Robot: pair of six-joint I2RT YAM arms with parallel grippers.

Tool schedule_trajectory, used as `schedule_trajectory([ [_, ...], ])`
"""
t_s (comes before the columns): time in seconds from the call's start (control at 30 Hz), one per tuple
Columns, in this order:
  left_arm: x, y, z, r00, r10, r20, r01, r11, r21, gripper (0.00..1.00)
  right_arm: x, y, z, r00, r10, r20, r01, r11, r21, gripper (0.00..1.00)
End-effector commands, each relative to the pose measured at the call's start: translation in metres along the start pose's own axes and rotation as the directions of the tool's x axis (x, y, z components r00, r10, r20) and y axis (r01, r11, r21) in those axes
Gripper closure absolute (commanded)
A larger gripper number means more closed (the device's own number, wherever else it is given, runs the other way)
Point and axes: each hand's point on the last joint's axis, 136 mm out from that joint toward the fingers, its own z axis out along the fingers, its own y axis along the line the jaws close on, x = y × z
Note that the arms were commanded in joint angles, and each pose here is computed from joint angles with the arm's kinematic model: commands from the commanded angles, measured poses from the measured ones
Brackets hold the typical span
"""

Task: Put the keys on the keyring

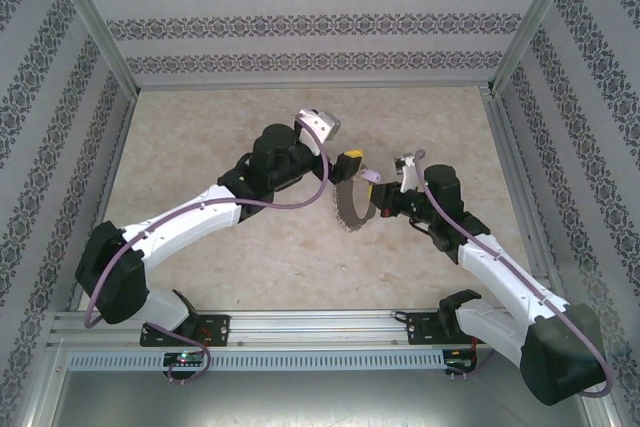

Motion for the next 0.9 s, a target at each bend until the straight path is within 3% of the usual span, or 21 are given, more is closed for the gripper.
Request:
schedule_trajectory([
  [0.0,-0.021,0.003,-0.009,0.999,-0.030,0.021,0.030,0.999,0.019,0.00,-0.034,0.024,-0.004,0.993,-0.090,0.073,0.094,0.994,-0.055,1.00],
  [0.17,-0.029,-0.015,-0.009,0.995,-0.096,-0.030,0.099,0.982,0.163,0.00,-0.046,0.027,0.000,0.994,-0.092,0.063,0.095,0.994,-0.045,1.00],
  [0.23,-0.024,-0.016,-0.006,0.991,-0.080,-0.104,0.096,0.982,0.164,0.06,-0.049,0.028,0.002,0.994,-0.089,0.058,0.092,0.995,-0.041,1.00],
  [0.4,0.000,-0.002,0.002,0.949,-0.056,-0.311,0.084,0.993,0.078,0.41,-0.049,0.029,0.005,0.997,-0.073,0.037,0.074,0.997,-0.030,1.00],
  [0.67,0.043,-0.021,0.008,0.877,-0.001,-0.481,0.113,0.972,0.204,0.67,-0.043,0.024,0.009,0.999,-0.036,0.001,0.036,0.999,0.018,1.00],
  [0.87,0.056,-0.029,0.012,0.860,-0.009,-0.510,0.156,0.957,0.245,0.69,-0.040,0.022,0.011,0.999,-0.027,-0.018,0.028,0.999,0.031,1.00],
])
